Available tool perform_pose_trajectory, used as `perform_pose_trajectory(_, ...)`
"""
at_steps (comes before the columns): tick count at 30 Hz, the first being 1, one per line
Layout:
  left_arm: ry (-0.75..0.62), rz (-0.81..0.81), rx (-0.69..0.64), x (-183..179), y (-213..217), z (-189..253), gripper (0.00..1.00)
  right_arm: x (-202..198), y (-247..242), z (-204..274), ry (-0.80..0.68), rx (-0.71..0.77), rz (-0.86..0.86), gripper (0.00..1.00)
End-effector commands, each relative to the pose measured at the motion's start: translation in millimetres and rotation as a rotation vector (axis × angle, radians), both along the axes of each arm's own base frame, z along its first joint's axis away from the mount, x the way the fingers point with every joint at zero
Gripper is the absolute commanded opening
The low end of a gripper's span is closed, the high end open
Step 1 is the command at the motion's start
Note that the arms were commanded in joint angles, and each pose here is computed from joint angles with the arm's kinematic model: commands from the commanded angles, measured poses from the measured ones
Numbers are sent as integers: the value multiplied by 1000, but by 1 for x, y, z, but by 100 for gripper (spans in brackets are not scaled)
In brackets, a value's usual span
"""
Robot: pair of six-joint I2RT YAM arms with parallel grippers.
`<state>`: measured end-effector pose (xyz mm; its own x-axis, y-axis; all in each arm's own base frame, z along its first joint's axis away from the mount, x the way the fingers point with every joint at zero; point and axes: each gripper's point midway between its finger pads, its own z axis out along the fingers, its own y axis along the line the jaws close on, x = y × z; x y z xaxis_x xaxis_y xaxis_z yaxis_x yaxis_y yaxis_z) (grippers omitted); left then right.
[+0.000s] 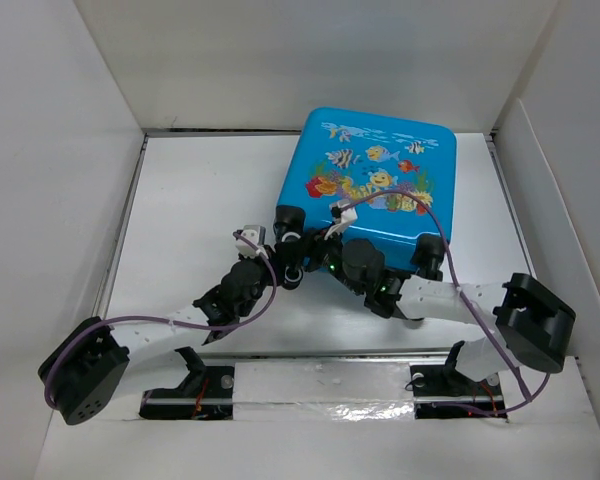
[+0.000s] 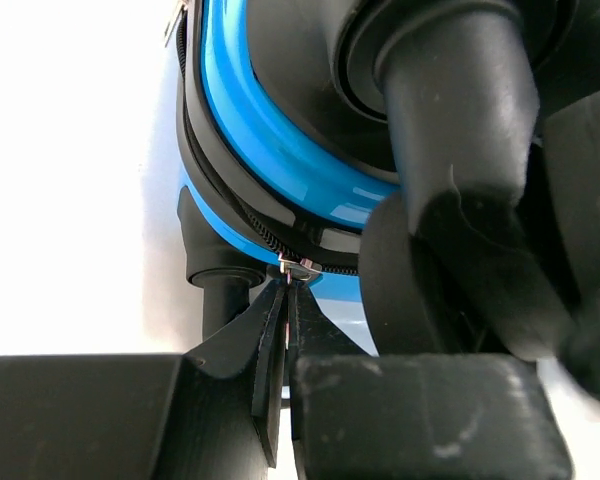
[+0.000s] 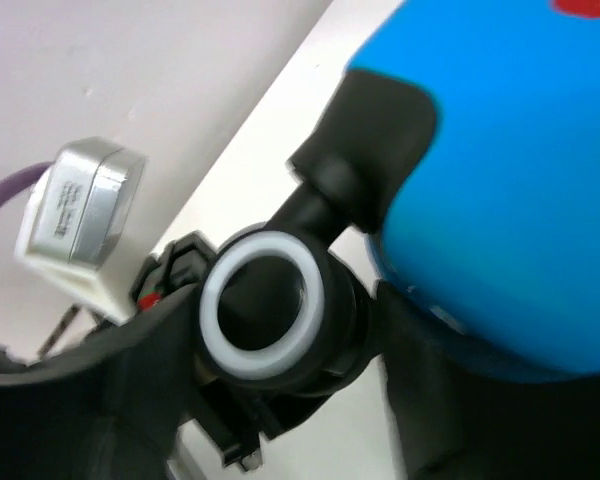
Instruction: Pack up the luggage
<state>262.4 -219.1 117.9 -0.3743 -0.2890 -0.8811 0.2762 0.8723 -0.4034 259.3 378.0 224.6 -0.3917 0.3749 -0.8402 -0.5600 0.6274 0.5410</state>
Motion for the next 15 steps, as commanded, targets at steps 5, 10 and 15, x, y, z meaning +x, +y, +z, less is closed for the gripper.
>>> perform_pose_trajectory(5, -61, -33, -46, -1, -8, 21, 0, 23, -8, 17, 12, 108, -114, 14)
perform_pose_trajectory(10, -60, -23, -36, -2, -4, 20, 0, 22, -33, 14, -25, 133, -143, 0)
perform_pose_trajectory(15, -56, -2, -17, -2, 2, 18, 0, 17, -63, 12, -59, 55, -155, 0)
